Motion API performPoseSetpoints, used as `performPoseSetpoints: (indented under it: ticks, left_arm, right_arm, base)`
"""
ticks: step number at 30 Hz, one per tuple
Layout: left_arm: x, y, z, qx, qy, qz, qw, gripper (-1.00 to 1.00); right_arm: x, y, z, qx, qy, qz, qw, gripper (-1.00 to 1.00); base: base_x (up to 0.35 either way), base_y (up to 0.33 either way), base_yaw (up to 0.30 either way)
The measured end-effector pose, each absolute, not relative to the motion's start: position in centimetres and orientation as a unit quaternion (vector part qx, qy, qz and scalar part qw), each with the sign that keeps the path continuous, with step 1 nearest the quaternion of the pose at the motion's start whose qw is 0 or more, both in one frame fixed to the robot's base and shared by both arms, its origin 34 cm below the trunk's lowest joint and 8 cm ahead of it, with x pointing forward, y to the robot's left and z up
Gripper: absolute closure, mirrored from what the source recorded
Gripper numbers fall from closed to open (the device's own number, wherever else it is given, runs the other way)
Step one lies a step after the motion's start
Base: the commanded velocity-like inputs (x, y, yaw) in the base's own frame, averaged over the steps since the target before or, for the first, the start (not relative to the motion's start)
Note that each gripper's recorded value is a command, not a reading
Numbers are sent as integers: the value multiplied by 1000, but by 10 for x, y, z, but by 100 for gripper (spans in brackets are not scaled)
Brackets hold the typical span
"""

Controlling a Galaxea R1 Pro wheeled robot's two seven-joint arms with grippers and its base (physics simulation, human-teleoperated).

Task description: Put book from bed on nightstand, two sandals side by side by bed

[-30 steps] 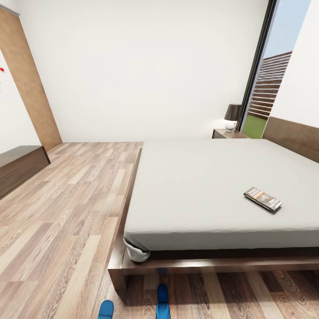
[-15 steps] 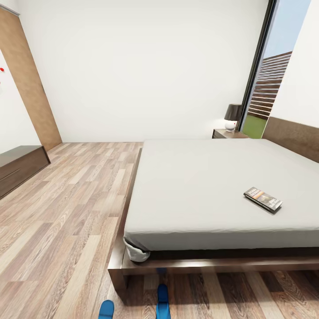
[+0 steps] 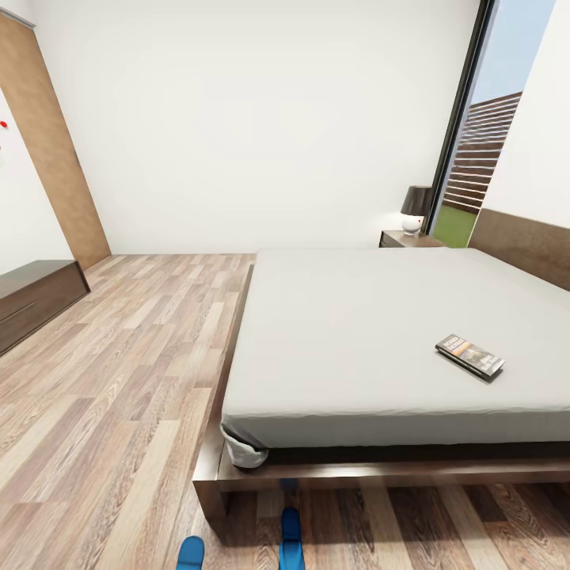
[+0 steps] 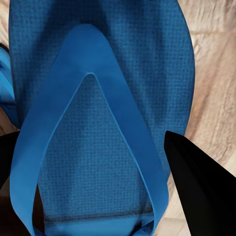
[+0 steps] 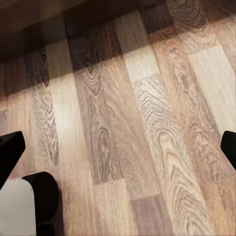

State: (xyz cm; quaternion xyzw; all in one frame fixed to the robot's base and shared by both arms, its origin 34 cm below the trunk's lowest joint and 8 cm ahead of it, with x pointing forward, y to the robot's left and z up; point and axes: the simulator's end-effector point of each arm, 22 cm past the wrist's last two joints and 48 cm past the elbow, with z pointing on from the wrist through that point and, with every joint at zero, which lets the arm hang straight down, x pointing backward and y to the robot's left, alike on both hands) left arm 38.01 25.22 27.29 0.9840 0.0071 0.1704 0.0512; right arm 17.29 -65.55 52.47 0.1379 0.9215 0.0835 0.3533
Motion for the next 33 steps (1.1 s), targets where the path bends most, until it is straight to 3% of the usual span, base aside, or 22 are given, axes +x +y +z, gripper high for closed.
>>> performPoseSetpoints:
  ticks: [13,33]
  left_arm:
    - [380,252,273,984,7,171,51,100]
    - [399,262,278,983,8,179,40,100]
  right_arm:
    - [221,-624,520,114,908,131,382,-100]
    - [229,-636,537,97,906,122,395,-100]
  base:
    - [0,0,0]
    - [0,0,0]
